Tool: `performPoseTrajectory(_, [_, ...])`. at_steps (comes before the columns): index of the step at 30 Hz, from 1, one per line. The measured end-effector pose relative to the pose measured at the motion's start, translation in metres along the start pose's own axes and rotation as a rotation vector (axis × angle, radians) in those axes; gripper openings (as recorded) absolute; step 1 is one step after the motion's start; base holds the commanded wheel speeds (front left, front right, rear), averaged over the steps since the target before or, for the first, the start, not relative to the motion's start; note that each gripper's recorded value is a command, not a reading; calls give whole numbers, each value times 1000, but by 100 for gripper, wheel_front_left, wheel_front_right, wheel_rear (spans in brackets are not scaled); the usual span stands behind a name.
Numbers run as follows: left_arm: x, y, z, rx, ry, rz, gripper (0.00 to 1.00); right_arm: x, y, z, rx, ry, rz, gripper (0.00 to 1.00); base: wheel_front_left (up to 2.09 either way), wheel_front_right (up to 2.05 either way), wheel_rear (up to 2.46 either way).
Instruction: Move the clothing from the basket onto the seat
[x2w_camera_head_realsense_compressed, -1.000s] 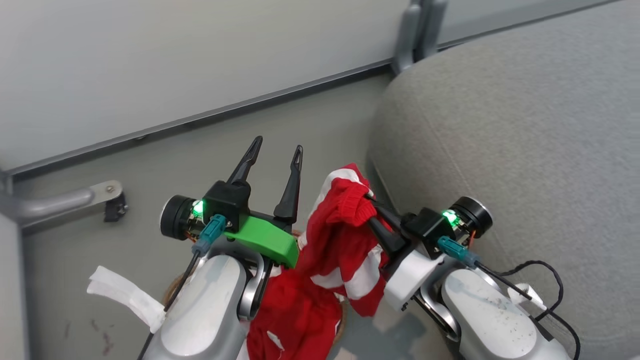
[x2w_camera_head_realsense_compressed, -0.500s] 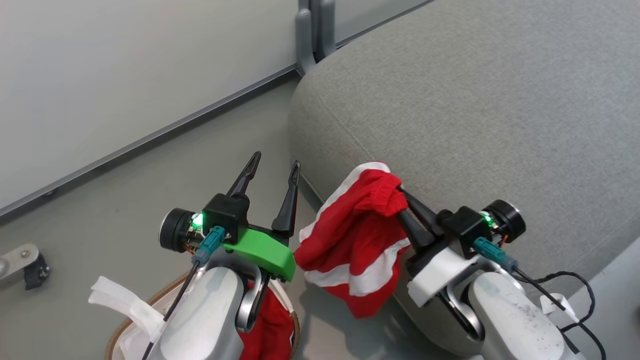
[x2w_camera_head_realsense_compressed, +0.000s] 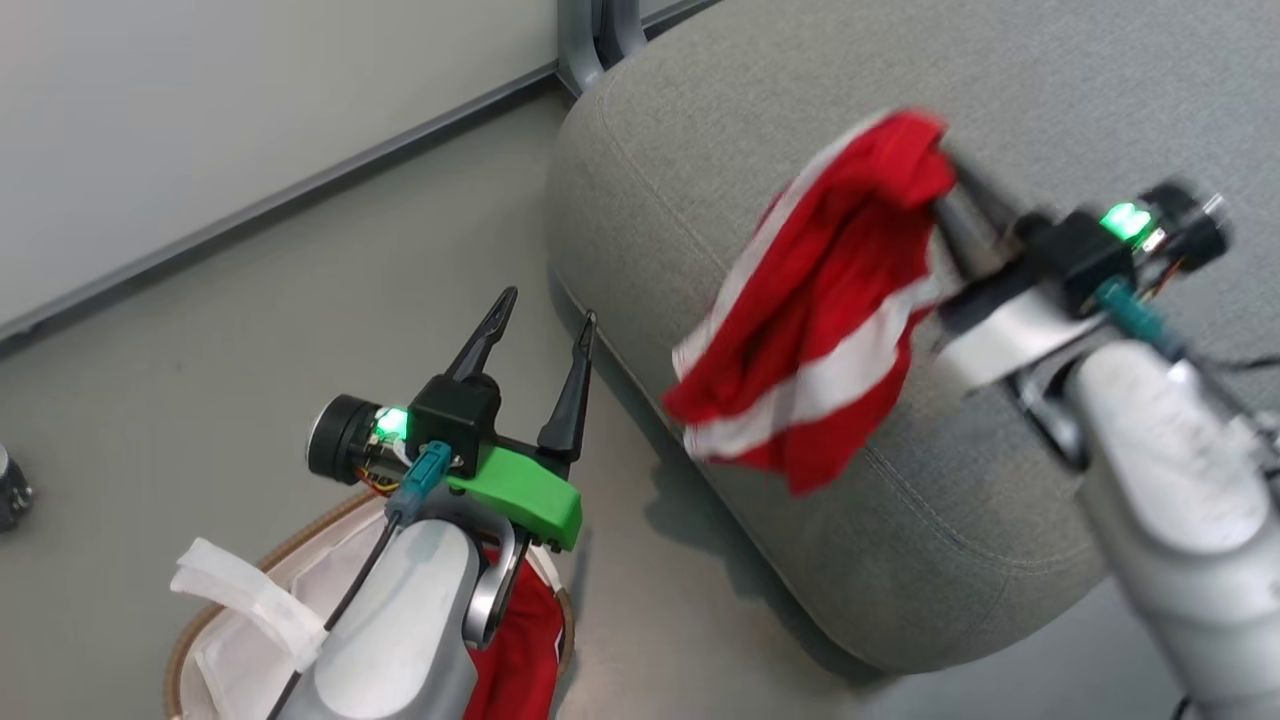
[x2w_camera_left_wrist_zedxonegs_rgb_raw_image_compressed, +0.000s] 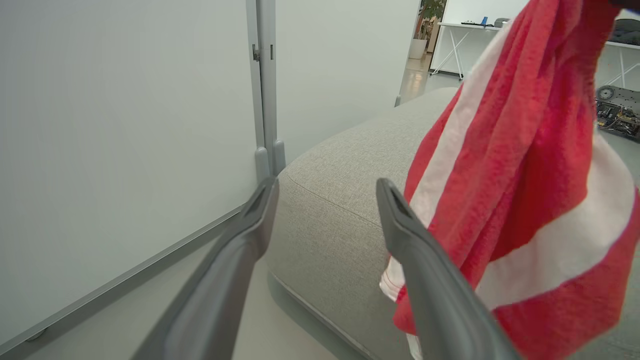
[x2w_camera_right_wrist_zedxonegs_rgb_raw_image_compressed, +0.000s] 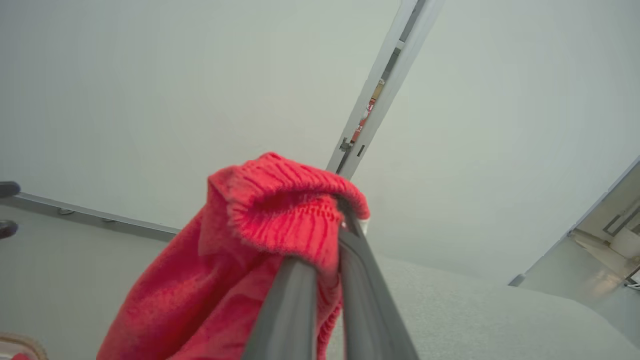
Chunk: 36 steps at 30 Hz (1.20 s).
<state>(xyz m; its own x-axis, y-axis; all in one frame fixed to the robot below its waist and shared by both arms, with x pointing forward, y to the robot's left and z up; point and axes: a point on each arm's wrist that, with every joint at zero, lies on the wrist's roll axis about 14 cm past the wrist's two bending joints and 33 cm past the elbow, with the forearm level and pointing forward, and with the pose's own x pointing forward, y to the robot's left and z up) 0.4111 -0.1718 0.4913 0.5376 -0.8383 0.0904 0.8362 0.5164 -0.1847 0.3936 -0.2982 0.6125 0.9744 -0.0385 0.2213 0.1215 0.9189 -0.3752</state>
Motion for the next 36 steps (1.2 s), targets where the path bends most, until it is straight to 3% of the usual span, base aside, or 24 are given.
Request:
performPoseTrajectory(9, [4,23,-22,-10,19,-10,100,72,-75,40,-241,-86,-83,0,0,0,0])
performPoseTrajectory(15, [5,47,-39,-20,29,5,100,109,-99,32,-309,-71,-136,0,0,0,0])
performPoseTrajectory(25, [1,88,-74,-43,58,51,100,131,-108,-55,-272,100,-220,0,0,0,0])
performPoseTrajectory(32, [-10,106,-105,-75,106,84,100,105,-80,-150,-195,311,-221,0,0,0,0])
performPoseTrajectory(36, [-16,112,-114,-80,125,100,100,80,-69,-185,-134,400,-251,0,0,0,0])
